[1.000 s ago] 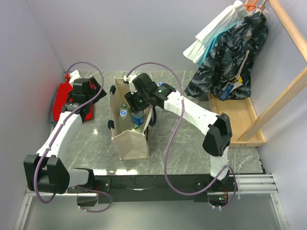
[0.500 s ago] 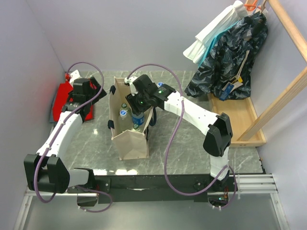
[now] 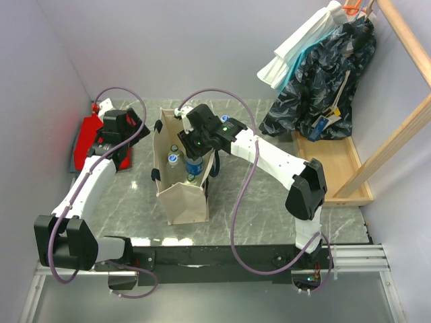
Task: Take the beverage out of the canvas bag
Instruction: Take out the drink from the canvas bag.
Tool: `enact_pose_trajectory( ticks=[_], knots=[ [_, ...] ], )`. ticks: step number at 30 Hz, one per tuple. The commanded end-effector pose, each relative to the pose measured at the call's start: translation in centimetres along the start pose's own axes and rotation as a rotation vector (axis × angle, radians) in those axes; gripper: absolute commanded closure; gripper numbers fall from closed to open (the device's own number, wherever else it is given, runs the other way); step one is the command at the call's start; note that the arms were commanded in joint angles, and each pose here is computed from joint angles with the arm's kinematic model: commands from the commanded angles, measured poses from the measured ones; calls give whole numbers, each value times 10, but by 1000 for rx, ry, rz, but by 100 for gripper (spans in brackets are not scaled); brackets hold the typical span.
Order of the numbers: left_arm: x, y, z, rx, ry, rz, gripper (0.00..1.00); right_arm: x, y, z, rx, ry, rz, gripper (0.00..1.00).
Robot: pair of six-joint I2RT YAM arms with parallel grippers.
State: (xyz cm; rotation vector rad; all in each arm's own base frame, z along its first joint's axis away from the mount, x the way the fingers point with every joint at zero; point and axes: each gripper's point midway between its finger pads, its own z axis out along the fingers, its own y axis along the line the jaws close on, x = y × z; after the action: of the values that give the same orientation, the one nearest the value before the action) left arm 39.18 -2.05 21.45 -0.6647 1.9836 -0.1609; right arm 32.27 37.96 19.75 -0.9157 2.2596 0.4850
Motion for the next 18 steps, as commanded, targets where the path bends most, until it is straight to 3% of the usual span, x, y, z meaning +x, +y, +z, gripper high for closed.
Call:
enact_pose_trajectory(
  ticks=[1,18],
  knots=[
    [-15,-12,-4,40,-36,-3,4,-32,7,-29,-31,-111,17,100],
    [-15,-11,-5,37,-38,-7,4,-55,-1,-55,63,-215,-28,100]
  ],
)
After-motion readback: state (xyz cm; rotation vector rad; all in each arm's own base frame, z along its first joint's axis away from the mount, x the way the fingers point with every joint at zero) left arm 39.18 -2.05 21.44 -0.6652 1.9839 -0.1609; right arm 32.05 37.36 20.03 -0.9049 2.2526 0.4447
